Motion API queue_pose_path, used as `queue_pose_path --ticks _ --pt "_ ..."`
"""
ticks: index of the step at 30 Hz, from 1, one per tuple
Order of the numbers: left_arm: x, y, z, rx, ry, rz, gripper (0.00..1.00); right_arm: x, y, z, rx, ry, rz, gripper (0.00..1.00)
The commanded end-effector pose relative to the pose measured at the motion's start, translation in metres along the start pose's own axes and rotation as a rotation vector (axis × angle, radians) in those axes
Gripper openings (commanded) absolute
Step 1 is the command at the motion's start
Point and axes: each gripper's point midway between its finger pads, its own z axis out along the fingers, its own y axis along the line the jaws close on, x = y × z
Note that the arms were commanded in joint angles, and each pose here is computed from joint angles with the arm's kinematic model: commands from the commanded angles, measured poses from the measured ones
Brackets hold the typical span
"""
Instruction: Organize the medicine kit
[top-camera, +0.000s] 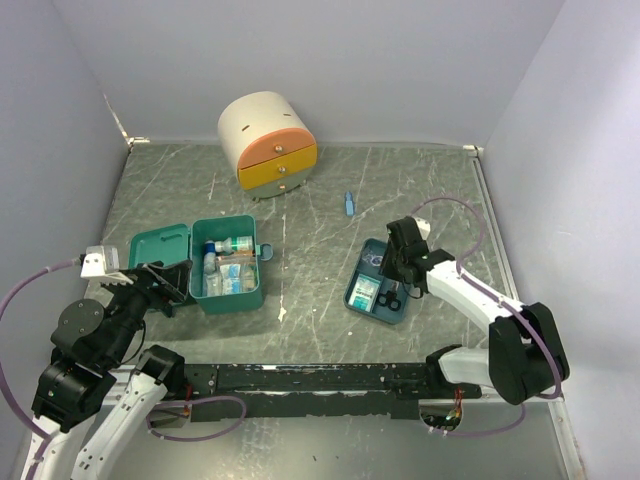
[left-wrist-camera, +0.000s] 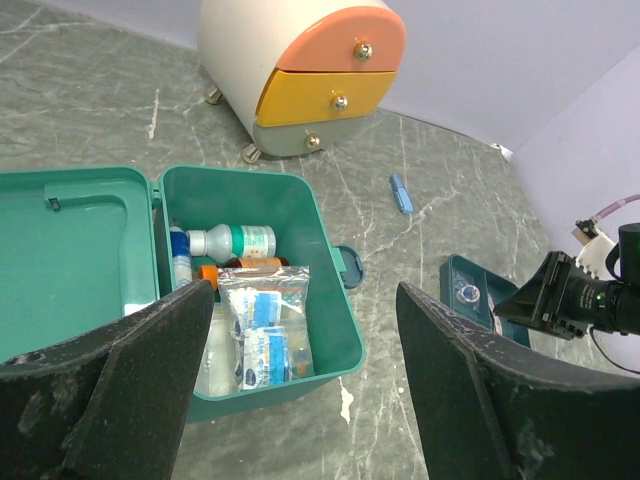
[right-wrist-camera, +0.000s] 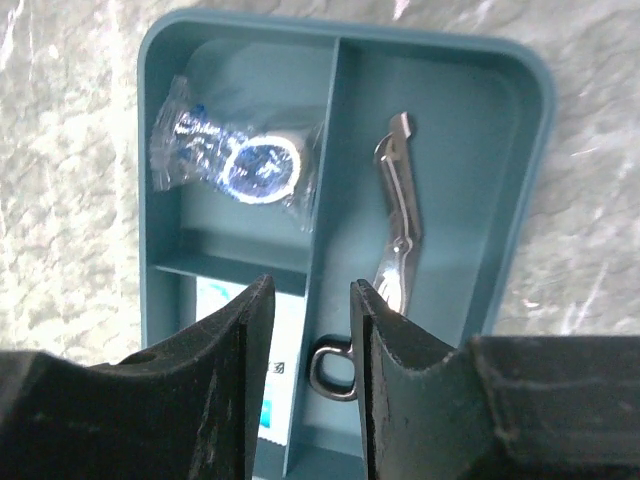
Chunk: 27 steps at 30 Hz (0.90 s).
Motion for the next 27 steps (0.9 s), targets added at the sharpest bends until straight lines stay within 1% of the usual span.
queue_pose_path --ticks 1,6,9,14,18,23,27 --pt "0.0 0.001 0.003 -0.01 0.0 0.001 0.85 0.019 0.016 -0.001 -0.107 0.065 0.029 0.36" --pt "0.0 0.002 0.003 -0.013 0.0 0.001 0.85 0.033 0.016 0.003 -0.101 0.106 0.018 0.36" --pt "0.0 0.001 0.003 -0.012 0.0 0.0 0.85 0.04 0.012 0.005 -0.083 0.119 0.013 0.34" --pt "0.0 0.002 0.003 -0.015 -0.001 0.0 0.84 0.044 0.008 0.011 -0.048 0.125 -0.018 0.23" --pt "-0.001 0.002 0.002 -0.015 -0.003 0.0 0.84 0.04 0.004 0.014 -0.007 0.105 -0.041 0.16" --pt "-0.001 0.002 0.002 -0.014 -0.004 -0.001 0.84 0.033 0.002 0.015 0.032 0.084 -0.069 0.15" --pt "0.0 0.002 0.002 -0.014 -0.003 -0.001 0.85 0.027 0.001 0.014 0.059 0.065 -0.087 0.18"
